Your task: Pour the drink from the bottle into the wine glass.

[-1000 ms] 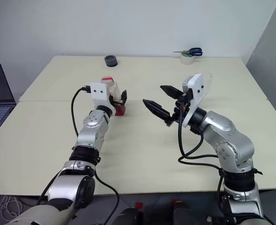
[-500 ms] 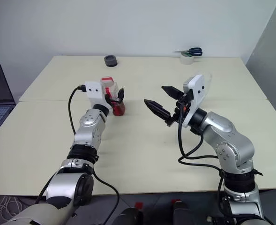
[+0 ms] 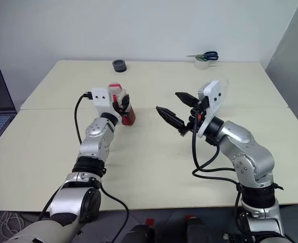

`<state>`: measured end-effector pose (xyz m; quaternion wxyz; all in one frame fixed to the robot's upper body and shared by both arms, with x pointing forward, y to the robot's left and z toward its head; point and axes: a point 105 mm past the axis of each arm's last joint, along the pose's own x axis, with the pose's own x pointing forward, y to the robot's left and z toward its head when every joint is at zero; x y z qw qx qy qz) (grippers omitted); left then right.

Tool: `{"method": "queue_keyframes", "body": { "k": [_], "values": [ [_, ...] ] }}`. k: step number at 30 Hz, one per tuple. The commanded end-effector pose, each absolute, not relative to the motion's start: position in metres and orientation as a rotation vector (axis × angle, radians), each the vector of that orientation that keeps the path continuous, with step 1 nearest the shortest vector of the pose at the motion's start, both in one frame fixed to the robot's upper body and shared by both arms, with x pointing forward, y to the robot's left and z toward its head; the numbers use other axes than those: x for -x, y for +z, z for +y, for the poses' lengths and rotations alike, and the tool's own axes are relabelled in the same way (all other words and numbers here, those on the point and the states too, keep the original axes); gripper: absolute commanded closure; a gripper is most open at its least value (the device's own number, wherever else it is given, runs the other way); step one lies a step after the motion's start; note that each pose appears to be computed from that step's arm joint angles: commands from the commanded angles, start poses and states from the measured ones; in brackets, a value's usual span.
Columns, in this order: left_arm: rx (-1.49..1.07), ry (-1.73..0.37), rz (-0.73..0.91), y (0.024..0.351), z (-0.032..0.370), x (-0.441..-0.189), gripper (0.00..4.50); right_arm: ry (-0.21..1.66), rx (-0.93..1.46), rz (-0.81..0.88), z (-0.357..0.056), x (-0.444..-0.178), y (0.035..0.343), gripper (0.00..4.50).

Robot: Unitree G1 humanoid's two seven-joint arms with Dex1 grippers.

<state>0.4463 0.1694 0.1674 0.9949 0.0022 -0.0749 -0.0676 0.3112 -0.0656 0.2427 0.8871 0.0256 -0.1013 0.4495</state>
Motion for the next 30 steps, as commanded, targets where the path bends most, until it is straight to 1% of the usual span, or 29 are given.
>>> {"method": "queue_keyframes", "body": {
  "k": [1,4,7,11,14,21,30],
  "values": [
    [-0.081,-0.188,-0.2,0.186,0.161,-0.44,2.74,0.896,0.002,-0.24,-0.064,-0.312,0.246,0.0],
    [-0.145,-0.343,-0.246,0.2,0.135,-0.424,2.74,0.875,0.013,-0.263,-0.058,-0.314,0.251,0.0],
    [-0.177,-0.518,-0.254,0.202,0.106,-0.403,2.74,0.886,-0.007,-0.294,-0.045,-0.313,0.26,0.0],
    [-0.118,-0.711,-0.265,0.209,0.078,-0.375,2.74,0.897,-0.016,-0.313,-0.036,-0.314,0.267,0.0],
    [-0.096,-0.807,-0.259,0.21,0.064,-0.361,2.74,0.908,-0.02,-0.317,-0.032,-0.315,0.271,0.0],
    [-0.097,-0.896,-0.242,0.207,0.046,-0.348,2.74,0.903,0.001,-0.287,-0.033,-0.319,0.265,0.0],
    [-0.112,-0.931,-0.23,0.201,0.04,-0.343,2.74,0.921,0.026,-0.214,-0.031,-0.319,0.247,0.0]
  ]
}}
